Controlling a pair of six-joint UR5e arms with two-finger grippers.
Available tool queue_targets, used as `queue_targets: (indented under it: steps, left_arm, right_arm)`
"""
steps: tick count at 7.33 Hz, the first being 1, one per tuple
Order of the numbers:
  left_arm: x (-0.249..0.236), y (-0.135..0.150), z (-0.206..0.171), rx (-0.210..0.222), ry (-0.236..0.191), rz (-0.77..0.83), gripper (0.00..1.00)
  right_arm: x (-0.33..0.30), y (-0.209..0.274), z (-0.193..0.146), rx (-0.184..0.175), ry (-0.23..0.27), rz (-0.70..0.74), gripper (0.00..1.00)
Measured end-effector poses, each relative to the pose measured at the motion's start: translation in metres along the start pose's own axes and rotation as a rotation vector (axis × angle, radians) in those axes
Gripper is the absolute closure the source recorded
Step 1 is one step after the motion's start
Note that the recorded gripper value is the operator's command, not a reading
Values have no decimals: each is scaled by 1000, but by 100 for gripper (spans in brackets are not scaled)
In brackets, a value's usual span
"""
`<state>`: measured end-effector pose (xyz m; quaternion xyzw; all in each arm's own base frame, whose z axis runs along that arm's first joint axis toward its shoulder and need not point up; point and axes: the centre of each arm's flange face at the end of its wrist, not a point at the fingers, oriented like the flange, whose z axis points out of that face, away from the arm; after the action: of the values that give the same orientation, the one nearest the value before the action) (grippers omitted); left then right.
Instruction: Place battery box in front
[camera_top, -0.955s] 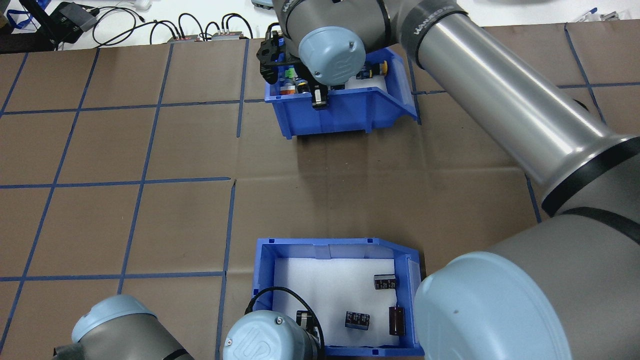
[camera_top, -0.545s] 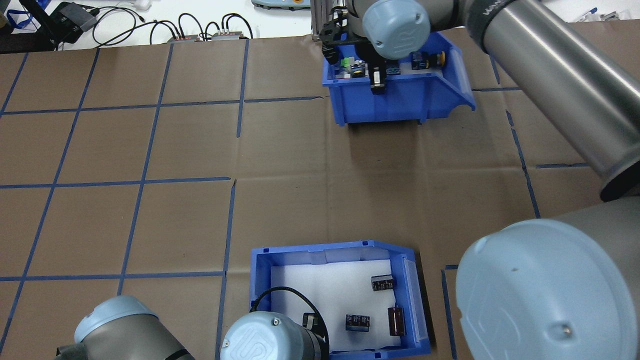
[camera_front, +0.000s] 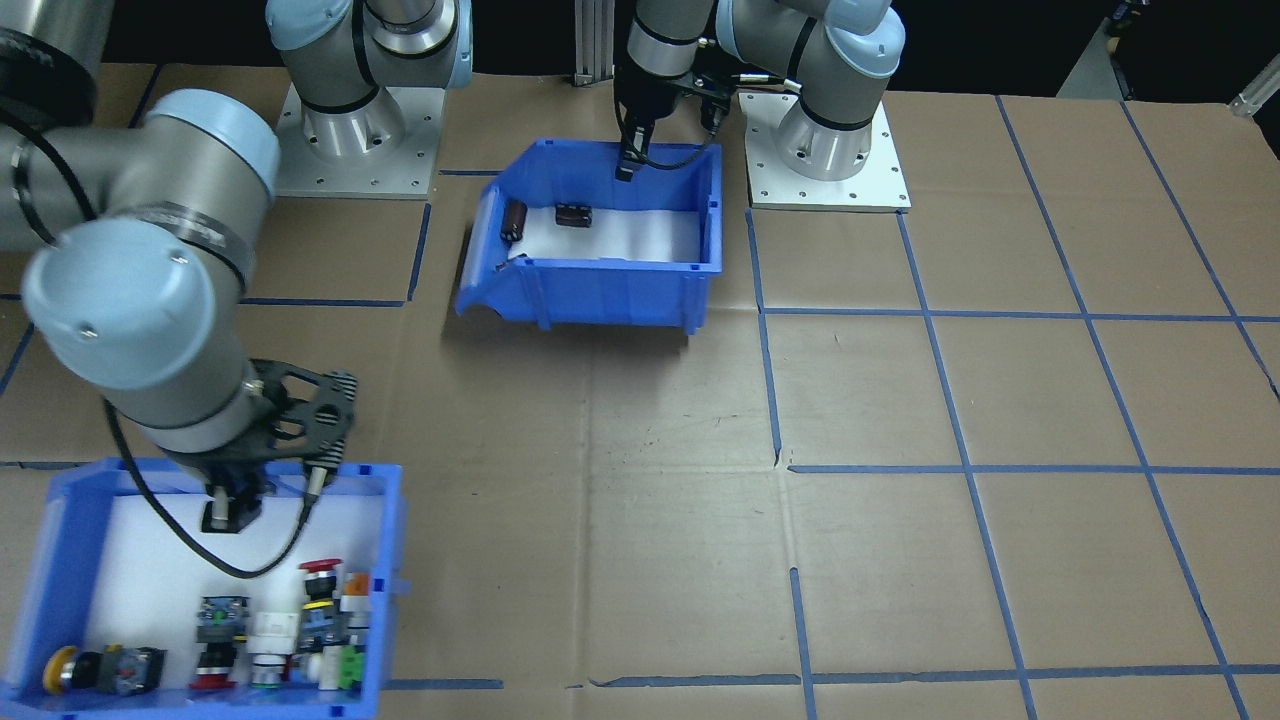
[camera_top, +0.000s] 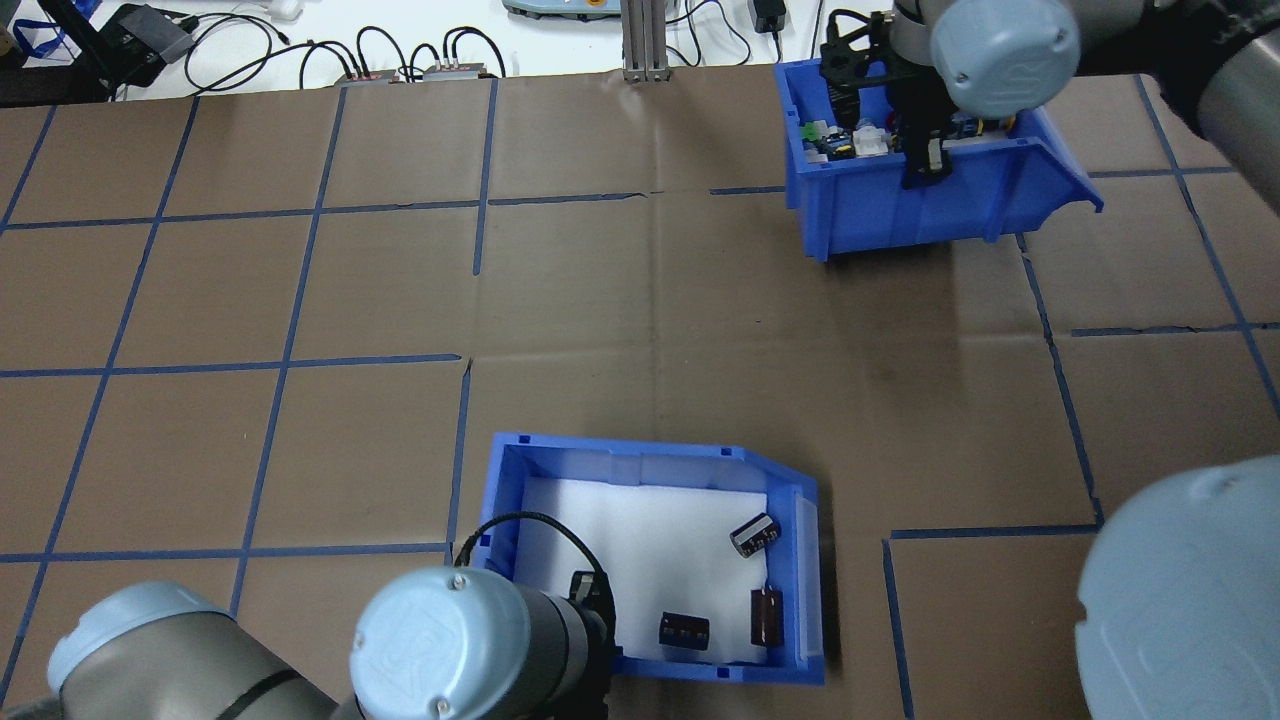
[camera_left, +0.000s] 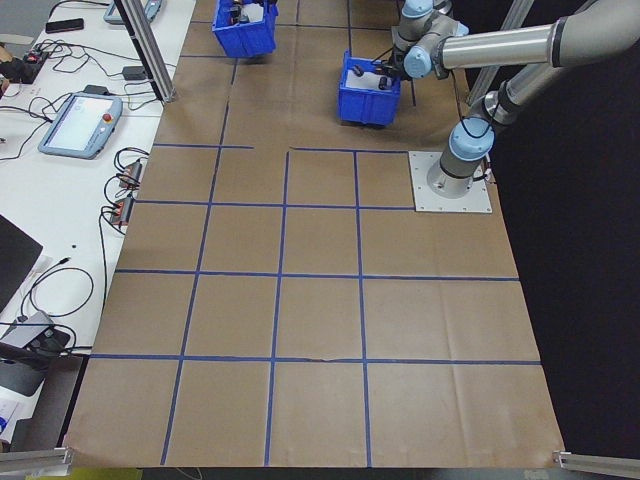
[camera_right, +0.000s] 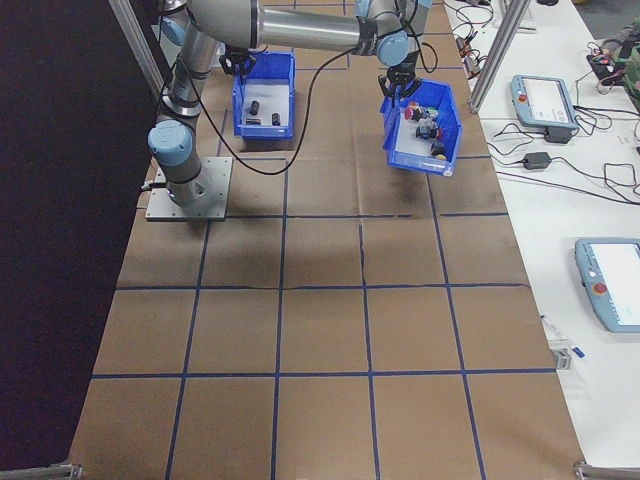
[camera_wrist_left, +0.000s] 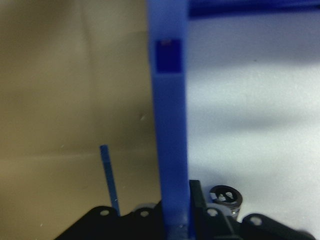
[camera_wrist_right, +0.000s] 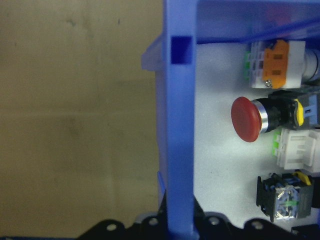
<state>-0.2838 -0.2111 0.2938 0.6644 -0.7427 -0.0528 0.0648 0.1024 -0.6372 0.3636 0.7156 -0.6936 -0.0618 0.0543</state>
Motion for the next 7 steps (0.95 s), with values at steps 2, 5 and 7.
queue_targets:
  steps: [2, 5, 7]
  left_arm:
    - [60, -41, -22, 14, 16, 1, 100]
    - [166, -57, -52, 38, 37, 16, 100]
    - [244, -50, -48, 37, 44, 14, 100]
  right_arm:
    - [-54, 51, 9, 1, 16, -40, 96]
    - [-146, 87, 16, 13, 18, -13, 96]
    - [-174, 91, 19, 29, 20, 10, 96]
